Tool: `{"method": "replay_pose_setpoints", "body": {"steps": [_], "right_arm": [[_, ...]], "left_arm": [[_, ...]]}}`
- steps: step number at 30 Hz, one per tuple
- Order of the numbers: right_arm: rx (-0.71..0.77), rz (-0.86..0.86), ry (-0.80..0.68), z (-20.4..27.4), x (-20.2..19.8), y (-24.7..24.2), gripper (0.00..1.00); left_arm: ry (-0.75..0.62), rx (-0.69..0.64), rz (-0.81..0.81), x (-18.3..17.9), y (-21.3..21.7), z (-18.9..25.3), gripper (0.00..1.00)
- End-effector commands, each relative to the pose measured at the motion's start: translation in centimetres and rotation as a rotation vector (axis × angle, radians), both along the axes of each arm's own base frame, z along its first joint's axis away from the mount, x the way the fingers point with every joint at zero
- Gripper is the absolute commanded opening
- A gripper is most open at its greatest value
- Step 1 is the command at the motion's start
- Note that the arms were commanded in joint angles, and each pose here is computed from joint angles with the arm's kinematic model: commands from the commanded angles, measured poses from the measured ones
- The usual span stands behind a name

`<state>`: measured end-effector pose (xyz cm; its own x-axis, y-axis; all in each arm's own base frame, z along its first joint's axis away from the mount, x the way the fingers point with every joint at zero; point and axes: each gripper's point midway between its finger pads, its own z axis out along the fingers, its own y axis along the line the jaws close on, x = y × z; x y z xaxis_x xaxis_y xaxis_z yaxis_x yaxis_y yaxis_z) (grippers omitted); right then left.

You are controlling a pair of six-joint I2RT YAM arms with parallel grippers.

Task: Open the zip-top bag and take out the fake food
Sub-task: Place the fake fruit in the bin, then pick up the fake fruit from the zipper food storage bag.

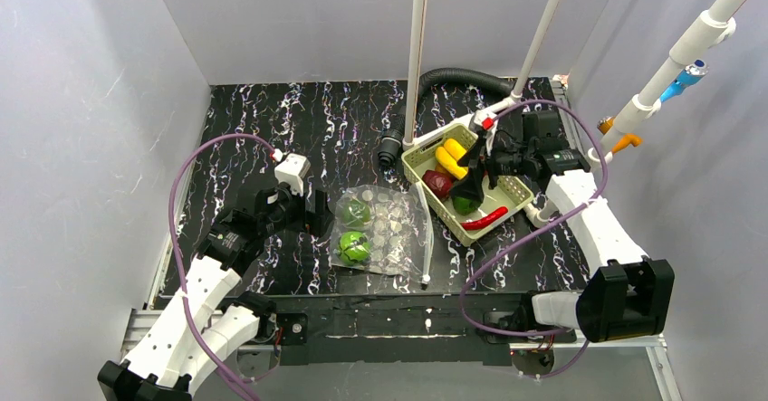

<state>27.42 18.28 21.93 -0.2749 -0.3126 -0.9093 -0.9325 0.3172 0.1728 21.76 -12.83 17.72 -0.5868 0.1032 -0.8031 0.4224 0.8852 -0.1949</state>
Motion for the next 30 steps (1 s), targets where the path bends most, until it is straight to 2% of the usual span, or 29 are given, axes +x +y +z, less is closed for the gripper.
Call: {"method": "replay_pose_setpoints", "body": {"steps": [1, 6, 10, 16, 30], "right_arm": [[0.034, 0.118, -0.089, 1.0, -2.3, 1.2, 0.98], [0.070, 0.242, -0.077, 0.0, -4.6, 2.2, 0.98], [0.002, 0.310, -0.029, -1.6, -5.5, 2.7, 0.98], [-0.074, 0.333, -0.125, -3.1, -6.2, 3.8, 0.98], [-0.113, 0.450, -0.179, -6.6, -9.2, 4.7, 0.98]], "left_arm": [[0.003, -0.012, 0.003, -0.1, 0.0, -0.2, 0.98], [0.005, -0.016, 0.006, 0.0, 0.0, -0.2, 0.98], [0.005, -0.016, 0.010, 0.0, 0.1, -0.2, 0.98], [0.007, -0.017, 0.015, 0.1, 0.2, -0.3, 0.98], [0.049, -0.075, 0.018, 0.3, -0.3, -0.5, 0.98]]}}
